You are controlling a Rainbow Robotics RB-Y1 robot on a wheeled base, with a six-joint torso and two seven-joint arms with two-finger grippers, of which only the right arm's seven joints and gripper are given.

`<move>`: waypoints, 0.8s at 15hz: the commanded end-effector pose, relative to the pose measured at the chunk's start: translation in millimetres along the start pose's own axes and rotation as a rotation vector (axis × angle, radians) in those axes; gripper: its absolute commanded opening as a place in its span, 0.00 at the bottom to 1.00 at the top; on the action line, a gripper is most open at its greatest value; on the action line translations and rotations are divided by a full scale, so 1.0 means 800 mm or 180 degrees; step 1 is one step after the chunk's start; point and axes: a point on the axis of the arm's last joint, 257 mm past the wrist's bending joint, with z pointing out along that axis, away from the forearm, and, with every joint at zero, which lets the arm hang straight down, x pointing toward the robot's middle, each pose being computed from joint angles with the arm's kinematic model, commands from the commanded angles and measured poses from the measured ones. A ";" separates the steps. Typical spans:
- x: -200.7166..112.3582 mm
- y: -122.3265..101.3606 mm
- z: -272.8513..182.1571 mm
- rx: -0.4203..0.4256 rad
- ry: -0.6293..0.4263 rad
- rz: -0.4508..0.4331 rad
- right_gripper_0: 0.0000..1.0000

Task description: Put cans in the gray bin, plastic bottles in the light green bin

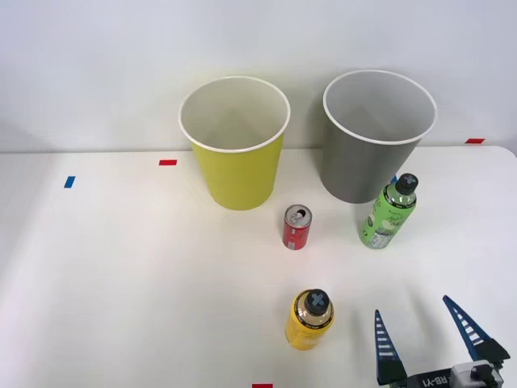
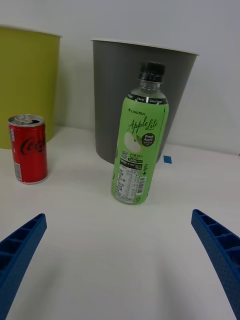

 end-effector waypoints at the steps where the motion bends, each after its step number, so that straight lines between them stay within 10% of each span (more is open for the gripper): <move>1: -0.002 0.004 -0.021 -0.0052 -0.0012 0.0020 1.00; 12: -0.007 0.002 -0.050 0.0023 -0.0046 0.0156 1.00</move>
